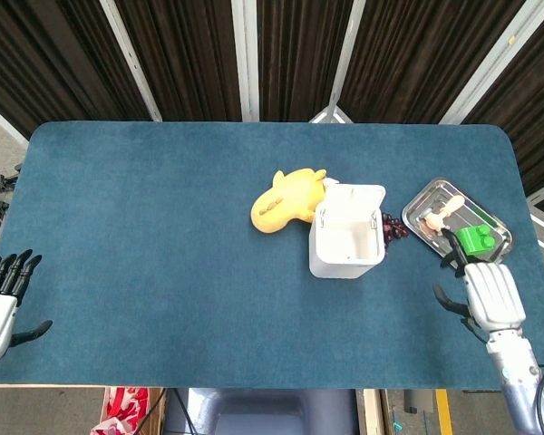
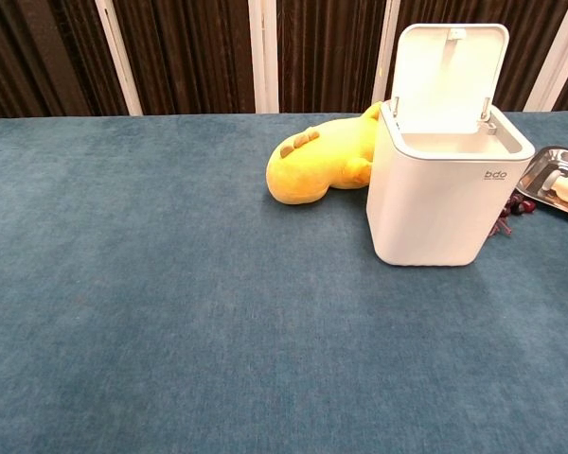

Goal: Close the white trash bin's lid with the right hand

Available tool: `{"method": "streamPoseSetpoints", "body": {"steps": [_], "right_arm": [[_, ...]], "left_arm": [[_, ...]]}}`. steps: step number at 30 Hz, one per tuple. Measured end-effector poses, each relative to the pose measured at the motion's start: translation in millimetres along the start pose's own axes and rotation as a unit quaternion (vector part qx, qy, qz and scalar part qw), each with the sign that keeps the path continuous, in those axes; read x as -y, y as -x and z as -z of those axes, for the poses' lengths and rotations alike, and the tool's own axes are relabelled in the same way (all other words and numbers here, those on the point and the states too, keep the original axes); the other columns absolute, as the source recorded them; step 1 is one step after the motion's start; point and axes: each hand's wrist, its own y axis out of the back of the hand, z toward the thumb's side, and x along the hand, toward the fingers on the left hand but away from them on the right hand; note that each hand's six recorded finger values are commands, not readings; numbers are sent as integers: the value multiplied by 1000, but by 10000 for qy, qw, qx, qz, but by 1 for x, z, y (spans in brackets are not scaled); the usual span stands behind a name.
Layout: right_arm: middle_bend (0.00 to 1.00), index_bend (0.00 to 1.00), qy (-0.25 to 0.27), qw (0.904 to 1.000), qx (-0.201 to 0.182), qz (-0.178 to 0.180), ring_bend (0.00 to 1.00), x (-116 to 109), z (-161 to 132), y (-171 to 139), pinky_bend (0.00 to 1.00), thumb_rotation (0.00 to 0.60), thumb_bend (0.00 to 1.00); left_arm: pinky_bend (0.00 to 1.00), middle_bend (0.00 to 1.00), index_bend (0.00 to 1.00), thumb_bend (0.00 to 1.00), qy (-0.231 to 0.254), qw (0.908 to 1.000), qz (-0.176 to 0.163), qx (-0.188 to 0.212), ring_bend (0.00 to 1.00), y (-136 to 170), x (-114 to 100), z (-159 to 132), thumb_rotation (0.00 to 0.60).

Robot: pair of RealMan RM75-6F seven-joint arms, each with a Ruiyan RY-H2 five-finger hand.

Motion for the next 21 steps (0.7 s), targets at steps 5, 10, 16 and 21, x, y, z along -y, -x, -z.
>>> {"method": "streamPoseSetpoints", "body": {"steps": [5, 10, 16, 21], "right_arm": [[693, 0, 257, 9996, 19, -100, 743, -16, -20, 31, 737, 600, 520], [703, 0, 305, 9994, -42, -139, 752, -29, -44, 61, 745, 600, 524], [703, 0, 496, 9984, 52, -280, 752, -33, -66, 90, 745, 600, 526], [704, 0, 689, 9963, 226, -468, 754, -28, -79, 110, 745, 600, 562]], "left_arm": [[0, 0, 0, 0, 30, 10000, 68, 24, 0, -2, 2, -2, 600], [0, 0, 0, 0, 94, 9999, 107, -13, 0, -4, 3, -1, 600], [0, 0, 0, 0, 140, 9998, 162, -8, 0, -7, 4, -2, 600], [0, 0, 0, 0, 155, 9997, 161, -42, 0, -8, 4, 1, 600]]}}
